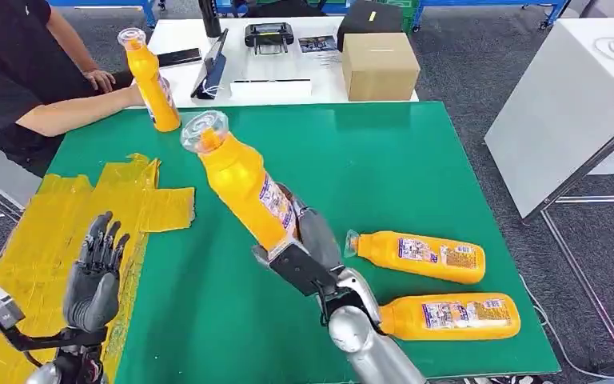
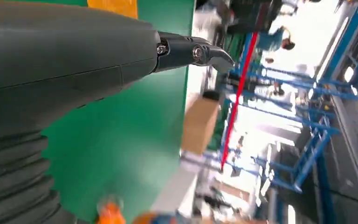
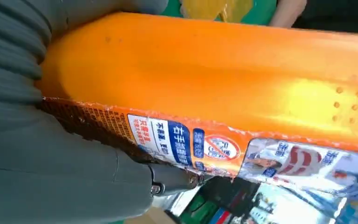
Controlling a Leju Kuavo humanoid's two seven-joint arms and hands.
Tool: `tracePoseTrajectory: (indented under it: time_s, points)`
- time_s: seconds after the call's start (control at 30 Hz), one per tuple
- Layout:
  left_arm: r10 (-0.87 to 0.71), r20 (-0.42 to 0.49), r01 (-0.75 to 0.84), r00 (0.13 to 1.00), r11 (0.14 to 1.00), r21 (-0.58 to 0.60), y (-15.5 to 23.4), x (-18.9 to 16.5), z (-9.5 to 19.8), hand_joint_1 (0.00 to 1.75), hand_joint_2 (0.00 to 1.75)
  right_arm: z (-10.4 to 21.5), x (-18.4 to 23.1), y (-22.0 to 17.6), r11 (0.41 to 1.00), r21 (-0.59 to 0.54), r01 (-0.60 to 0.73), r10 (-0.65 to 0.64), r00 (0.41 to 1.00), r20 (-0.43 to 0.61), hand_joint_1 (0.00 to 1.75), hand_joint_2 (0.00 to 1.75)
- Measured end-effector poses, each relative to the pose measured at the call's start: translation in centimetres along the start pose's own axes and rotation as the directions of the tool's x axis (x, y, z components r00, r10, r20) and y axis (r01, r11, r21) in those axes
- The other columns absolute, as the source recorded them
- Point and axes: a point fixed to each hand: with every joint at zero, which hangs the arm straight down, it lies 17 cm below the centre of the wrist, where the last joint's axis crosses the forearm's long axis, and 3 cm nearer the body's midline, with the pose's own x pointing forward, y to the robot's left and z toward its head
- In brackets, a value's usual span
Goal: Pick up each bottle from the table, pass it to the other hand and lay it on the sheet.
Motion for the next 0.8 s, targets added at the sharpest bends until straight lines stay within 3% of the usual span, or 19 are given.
tracePoseTrajectory:
  time_s: [0.5, 0.8]
  points:
    - [0.106, 0.022, -0.103, 0.994, 0.990, -0.100, -5.0, 0.6, -0.2, 0.00, 1.75, 0.5, 1.1, 3.8, 0.993, 0.111, -0.025, 0.024, 1.000, 0.011, 1.75, 1.75]
    - [0.137, 0.007, -0.135, 0.991, 0.981, -0.137, -7.3, 0.3, -0.3, 0.00, 1.75, 3.3, 0.6, 13.6, 0.930, 0.345, -0.127, 0.127, 0.992, 0.024, 1.75, 1.75]
